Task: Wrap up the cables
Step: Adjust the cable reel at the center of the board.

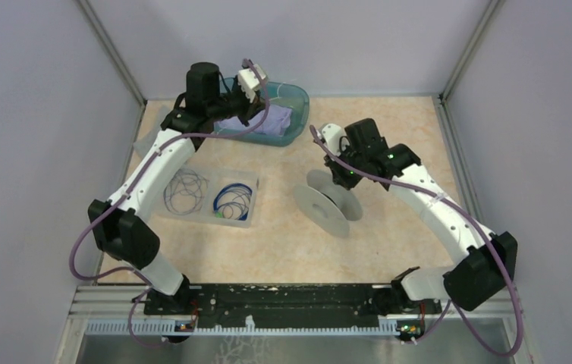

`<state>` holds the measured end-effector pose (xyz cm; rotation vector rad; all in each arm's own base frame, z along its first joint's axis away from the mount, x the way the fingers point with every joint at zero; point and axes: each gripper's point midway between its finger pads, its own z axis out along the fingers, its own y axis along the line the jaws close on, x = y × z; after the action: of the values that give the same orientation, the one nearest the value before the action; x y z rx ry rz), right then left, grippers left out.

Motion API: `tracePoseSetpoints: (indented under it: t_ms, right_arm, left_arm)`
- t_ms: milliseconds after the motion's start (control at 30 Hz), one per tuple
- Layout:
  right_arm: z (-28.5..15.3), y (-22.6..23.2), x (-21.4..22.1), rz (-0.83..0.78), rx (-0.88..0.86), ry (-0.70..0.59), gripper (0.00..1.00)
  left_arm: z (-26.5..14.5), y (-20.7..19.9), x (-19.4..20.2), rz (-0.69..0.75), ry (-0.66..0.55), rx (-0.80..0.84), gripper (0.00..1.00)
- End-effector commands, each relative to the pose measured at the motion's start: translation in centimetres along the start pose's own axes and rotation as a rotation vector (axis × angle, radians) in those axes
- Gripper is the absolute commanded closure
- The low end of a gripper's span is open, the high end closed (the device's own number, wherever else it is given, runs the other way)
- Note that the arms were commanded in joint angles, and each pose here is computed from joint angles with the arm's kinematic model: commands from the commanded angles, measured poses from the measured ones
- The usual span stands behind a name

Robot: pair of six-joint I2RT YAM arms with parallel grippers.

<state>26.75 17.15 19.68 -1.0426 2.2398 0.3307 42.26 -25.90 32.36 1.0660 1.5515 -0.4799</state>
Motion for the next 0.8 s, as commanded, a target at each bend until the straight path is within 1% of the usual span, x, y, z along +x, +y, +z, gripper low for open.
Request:
tracePoseSetpoints:
  t_ms: [0, 200, 267, 367, 467, 533, 600, 667, 767]
  right_arm:
    - [0.6, -2.0, -5.4, 0.009, 0.117, -0.136, 1.0]
    - [1.6, -6.3, -8.1, 0.011, 0.309, -0.168, 1.0]
    - [1.9, -7.5, -8.9, 0.025, 0.339, -0.177, 1.0]
    - [2.3, -7.4, -9.8, 0.031, 0.297, -0.189, 1.0]
    - [2.9, -5.8, -9.5, 0.012, 0.207, -0.186, 1.0]
    - [3.4, -4.8, -8.9, -0.009, 0.15, -0.173, 1.0]
    - [3.3, -4.2, -8.6, -0.012, 0.122, -0.169, 1.0]
    - [3.1, -3.9, -8.5, -0.009, 0.106, -0.171, 1.0]
    - [3.0, -3.5, -8.2, -0.011, 0.095, -0.173, 1.0]
  left_arm:
    - [-1.0, 2.4, -3.3, -0.039, -0.073, -0.117, 0.99]
    - [-1.4, 1.5, -3.6, -0.042, -0.085, -0.071, 0.99]
    - [-1.6, 1.7, -3.7, -0.042, -0.089, -0.067, 0.99]
    - [-2.3, 1.3, -3.9, -0.028, -0.109, -0.02, 0.99]
    - [-2.9, -0.2, -3.6, 0.04, -0.104, 0.073, 0.99]
    - [-3.1, -1.0, -2.5, 0.119, -0.072, 0.128, 0.99]
    - [-3.3, -1.8, -0.8, 0.168, -0.022, 0.174, 0.99]
    - [-3.7, -2.8, 0.8, 0.227, 0.022, 0.232, 0.99]
    - [-5.1, -5.3, 2.4, 0.298, 0.052, 0.351, 0.99]
